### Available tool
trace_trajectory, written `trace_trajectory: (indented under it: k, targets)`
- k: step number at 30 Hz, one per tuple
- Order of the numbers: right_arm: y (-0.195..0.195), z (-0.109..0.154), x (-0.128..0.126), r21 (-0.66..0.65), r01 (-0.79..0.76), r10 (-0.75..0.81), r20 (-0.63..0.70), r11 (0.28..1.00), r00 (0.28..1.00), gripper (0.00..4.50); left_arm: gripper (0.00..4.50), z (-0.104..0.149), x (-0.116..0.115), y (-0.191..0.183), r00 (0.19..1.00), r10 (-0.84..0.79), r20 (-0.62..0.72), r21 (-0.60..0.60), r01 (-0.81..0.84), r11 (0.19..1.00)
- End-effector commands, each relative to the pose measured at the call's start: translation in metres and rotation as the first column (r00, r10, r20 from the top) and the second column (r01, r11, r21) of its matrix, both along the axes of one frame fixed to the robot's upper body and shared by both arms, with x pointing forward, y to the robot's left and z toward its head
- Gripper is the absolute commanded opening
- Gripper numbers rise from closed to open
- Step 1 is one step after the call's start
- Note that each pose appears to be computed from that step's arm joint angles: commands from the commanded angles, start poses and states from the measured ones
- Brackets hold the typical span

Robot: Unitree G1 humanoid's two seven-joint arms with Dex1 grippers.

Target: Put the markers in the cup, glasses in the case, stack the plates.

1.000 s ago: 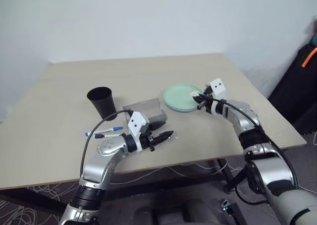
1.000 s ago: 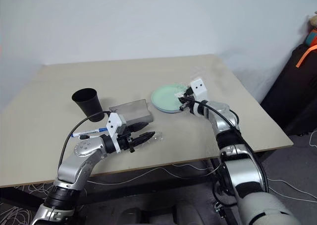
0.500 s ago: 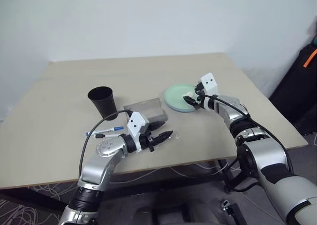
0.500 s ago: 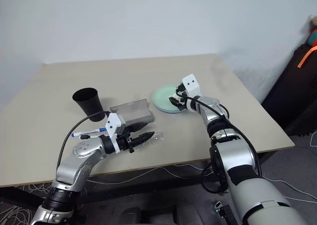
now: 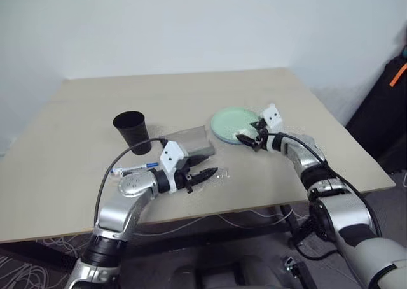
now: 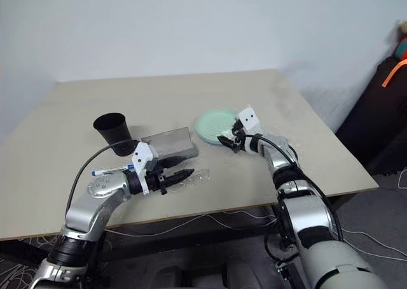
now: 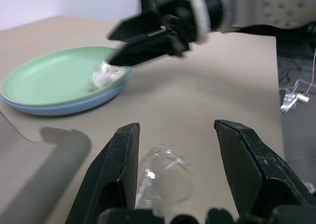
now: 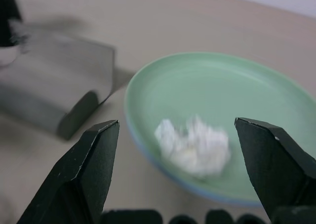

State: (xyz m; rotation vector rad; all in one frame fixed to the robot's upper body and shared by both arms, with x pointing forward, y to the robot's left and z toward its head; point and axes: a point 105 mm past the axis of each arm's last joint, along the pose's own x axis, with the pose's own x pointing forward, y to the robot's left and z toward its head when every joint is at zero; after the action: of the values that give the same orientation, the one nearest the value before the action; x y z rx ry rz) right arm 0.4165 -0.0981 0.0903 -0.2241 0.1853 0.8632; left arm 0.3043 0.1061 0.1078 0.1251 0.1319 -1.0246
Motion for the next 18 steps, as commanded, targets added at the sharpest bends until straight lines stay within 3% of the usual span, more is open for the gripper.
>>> trace_trajectory:
  k: [1,11,18]
  targets:
    - [0.003,0.012,-0.017,-0.011,-0.138,0.138,0.053,0.990,0.989,4.04,2.51,0.013,0.006,0.008,0.997,-0.074,0.010,0.048,0.073,0.996]
    - [0.005,-0.010,-0.046,-0.044,-0.207,0.208,0.019,0.977,0.978,4.04,2.51,0.007,0.023,0.030,0.957,-0.250,-0.147,0.273,0.282,0.920]
    - [0.013,-0.016,-0.054,0.007,-0.170,0.169,0.035,0.985,0.985,4.04,2.51,0.008,0.036,0.024,0.902,-0.356,-0.244,0.334,0.423,0.842]
